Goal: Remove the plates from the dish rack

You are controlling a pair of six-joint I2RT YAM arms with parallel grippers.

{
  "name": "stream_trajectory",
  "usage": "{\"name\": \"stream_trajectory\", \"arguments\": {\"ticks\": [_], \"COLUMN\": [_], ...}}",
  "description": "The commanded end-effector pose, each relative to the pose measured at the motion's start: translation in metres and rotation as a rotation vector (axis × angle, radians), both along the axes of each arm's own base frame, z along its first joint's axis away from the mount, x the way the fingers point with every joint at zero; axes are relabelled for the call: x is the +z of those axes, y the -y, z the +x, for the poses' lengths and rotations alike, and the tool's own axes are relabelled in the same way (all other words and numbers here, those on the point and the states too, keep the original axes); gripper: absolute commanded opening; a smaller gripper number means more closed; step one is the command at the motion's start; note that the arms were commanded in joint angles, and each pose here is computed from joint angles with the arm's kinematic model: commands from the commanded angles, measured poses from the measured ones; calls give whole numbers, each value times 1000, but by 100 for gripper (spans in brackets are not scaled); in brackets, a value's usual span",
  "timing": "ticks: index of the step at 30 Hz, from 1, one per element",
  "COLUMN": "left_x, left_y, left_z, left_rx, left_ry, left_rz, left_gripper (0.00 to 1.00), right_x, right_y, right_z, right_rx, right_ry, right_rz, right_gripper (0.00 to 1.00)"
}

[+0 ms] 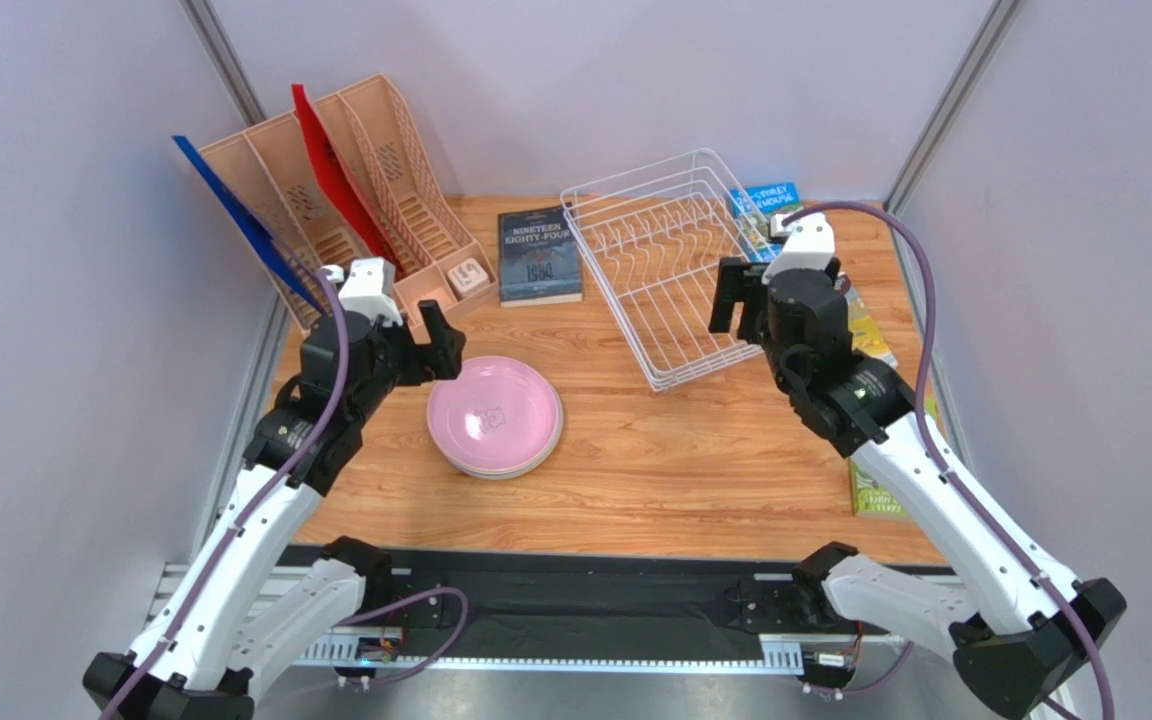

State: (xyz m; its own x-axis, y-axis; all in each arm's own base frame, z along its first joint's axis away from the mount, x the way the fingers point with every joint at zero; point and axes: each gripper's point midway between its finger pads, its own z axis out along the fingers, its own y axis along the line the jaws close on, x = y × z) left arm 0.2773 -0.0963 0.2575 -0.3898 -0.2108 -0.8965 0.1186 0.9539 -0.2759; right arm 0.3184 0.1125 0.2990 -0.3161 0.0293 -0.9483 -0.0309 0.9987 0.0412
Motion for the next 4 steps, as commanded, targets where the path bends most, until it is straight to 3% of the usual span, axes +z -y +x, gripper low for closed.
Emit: {"name": "stream_trajectory", "arguments": {"ticks": [1,4], "left_x": [12,13], "left_y": [9,10], "left_z": [3,4], "left_rx": [-69,-74], "left_ry": [42,49], "left_rz": [19,20], "left_gripper": [98,98], "right_x": [22,21], "right_y": [23,25], "right_z": [-1,-2], "right_rx": [-92,-100], "right_ry": [106,107], "right_rz": [-24,-25], "right_gripper": [86,87]}}
